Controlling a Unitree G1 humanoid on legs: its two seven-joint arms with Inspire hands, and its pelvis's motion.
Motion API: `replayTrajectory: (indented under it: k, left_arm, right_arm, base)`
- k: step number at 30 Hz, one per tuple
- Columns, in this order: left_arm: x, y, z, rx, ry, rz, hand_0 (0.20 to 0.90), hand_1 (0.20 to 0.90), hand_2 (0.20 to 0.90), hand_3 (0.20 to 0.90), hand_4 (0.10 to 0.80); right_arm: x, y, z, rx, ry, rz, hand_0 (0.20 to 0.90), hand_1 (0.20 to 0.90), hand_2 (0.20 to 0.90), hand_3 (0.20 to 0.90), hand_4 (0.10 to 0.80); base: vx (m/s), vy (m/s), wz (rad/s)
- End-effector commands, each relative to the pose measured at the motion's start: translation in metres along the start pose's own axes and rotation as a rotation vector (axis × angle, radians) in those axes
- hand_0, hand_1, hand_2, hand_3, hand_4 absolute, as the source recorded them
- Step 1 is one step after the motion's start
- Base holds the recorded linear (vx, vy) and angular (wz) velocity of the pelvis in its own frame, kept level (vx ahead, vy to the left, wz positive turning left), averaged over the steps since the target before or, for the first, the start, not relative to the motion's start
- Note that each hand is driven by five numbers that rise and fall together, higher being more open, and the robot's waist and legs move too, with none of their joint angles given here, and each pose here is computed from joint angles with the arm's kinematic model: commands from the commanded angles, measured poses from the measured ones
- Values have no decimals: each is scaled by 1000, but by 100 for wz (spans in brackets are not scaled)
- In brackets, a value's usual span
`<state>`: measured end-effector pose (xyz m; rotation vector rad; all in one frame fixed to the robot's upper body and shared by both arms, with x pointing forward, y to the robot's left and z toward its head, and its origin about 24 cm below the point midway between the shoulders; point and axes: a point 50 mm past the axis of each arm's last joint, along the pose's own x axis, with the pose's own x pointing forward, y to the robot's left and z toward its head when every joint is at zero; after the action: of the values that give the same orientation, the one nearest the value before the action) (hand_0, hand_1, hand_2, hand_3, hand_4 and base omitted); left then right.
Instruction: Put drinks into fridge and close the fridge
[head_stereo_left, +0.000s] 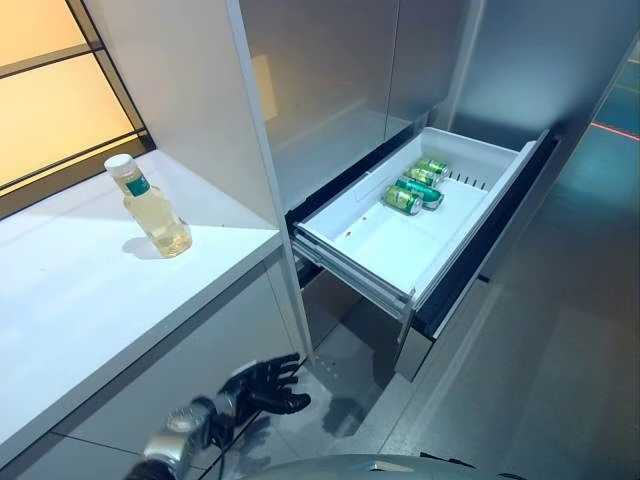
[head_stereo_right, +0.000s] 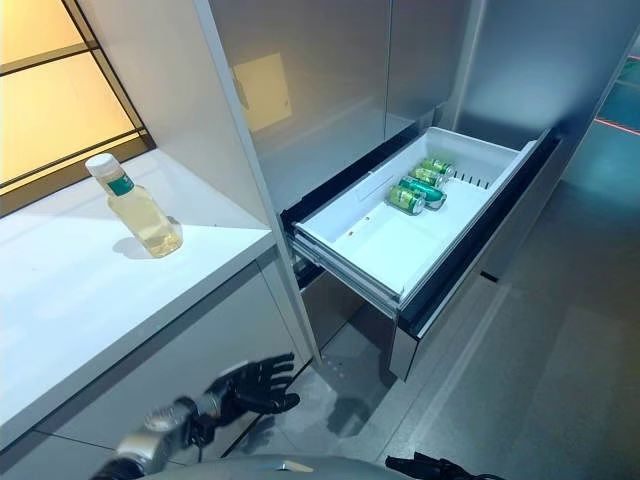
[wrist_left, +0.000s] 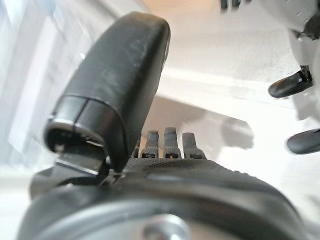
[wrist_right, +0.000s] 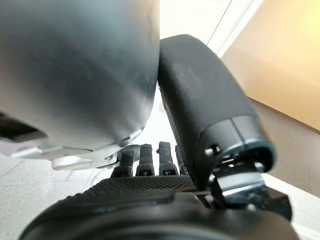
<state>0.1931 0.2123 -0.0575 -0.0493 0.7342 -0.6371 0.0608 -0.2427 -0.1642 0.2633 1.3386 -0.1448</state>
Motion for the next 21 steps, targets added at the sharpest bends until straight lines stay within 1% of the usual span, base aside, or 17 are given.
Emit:
replayTrajectory:
  k: [1, 2, 3, 6, 7, 8, 10, 11, 12, 13, 14, 15, 16, 18, 19, 20, 21]
  left_arm:
    - [-17, -11, 104, 130, -244, -254, 900, 900, 900, 900, 800]
    - [-21, -13, 109, 144, -260, -275, 900, 900, 900, 900, 800]
    - [-35, -23, 134, 200, -351, -378, 900, 900, 900, 900, 800]
    - [-51, -39, 163, 255, -496, -488, 900, 900, 900, 900, 800]
    - [-65, -46, 185, 280, -614, -547, 900, 900, 900, 900, 800]
    - [-67, -47, 189, 289, -642, -554, 900, 900, 900, 900, 800]
    - [-87, -57, 218, 334, -860, -592, 900, 900, 900, 900, 800]
    - [-89, -58, 221, 331, -879, -593, 900, 900, 900, 900, 800]
    - [-103, -63, 238, 345, -1022, -598, 900, 900, 900, 900, 800]
    - [-109, -65, 243, 357, -1080, -596, 900, 900, 900, 900, 800]
    - [-121, -68, 256, 350, -1197, -575, 900, 900, 900, 900, 800]
    - [-123, -69, 257, 352, -1219, -567, 900, 900, 900, 900, 800]
    - [-129, -69, 263, 361, -1291, -529, 900, 900, 900, 900, 800]
    - [-146, -67, 274, 392, -1439, -386, 900, 900, 900, 900, 800]
    - [-148, -66, 275, 399, -1461, -355, 900, 900, 900, 900, 800]
    - [-158, -63, 279, 437, -1535, -250, 900, 900, 900, 900, 800]
    - [-159, -62, 279, 441, -1548, -232, 900, 900, 900, 900, 800]
  right_arm:
    - [-4, -11, 7, 1, -24, -15, 900, 900, 900, 900, 800]
    - [-4, -11, 7, -1, -22, -16, 900, 900, 900, 900, 800]
    - [-5, -13, 2, 1, -18, -21, 900, 900, 900, 900, 800]
    - [-4, -12, -3, -4, -11, -22, 900, 900, 900, 900, 800]
    - [-3, -9, -7, -14, -3, -19, 900, 900, 900, 900, 800]
    - [-3, -9, -8, -16, -2, -18, 900, 900, 900, 900, 800]
    - [-2, -4, -14, -35, 14, -8, 900, 900, 900, 900, 800]
    - [-2, -4, -15, -37, 16, -6, 900, 900, 900, 900, 800]
    - [-1, -1, -18, -51, 26, 2, 900, 900, 900, 900, 800]
    - [0, 0, -19, -54, 28, 4, 900, 900, 900, 900, 800]
    - [1, 4, -22, -63, 35, 9, 900, 900, 900, 900, 800]
    - [1, 5, -23, -67, 37, 12, 900, 900, 900, 900, 800]
    - [2, 7, -23, -73, 41, 15, 900, 900, 900, 900, 800]
    - [3, 11, -25, -81, 48, 21, 900, 900, 900, 900, 800]
    - [3, 12, -25, -83, 50, 23, 900, 900, 900, 900, 800]
    - [3, 13, -26, -88, 57, 25, 900, 900, 900, 900, 800]
    - [3, 13, -26, -89, 57, 25, 900, 900, 900, 900, 800]
  base:
    - [5, 31, 9]
    - [6, 40, 11]
    - [6, 23, 11]
    - [10, 10, 15]
    - [12, 3, 10]
    - [18, 7, 19]
    - [21, 6, 20]
    - [23, 4, 13]
    - [15, 3, 5]
    - [18, 6, 6]
    - [9, 3, 4]
    - [9, 4, 5]
    - [0, 0, 0]
    - [9, 6, 4]
    - [4, 17, 8]
    - [3, 16, 7]
    - [4, 25, 12]
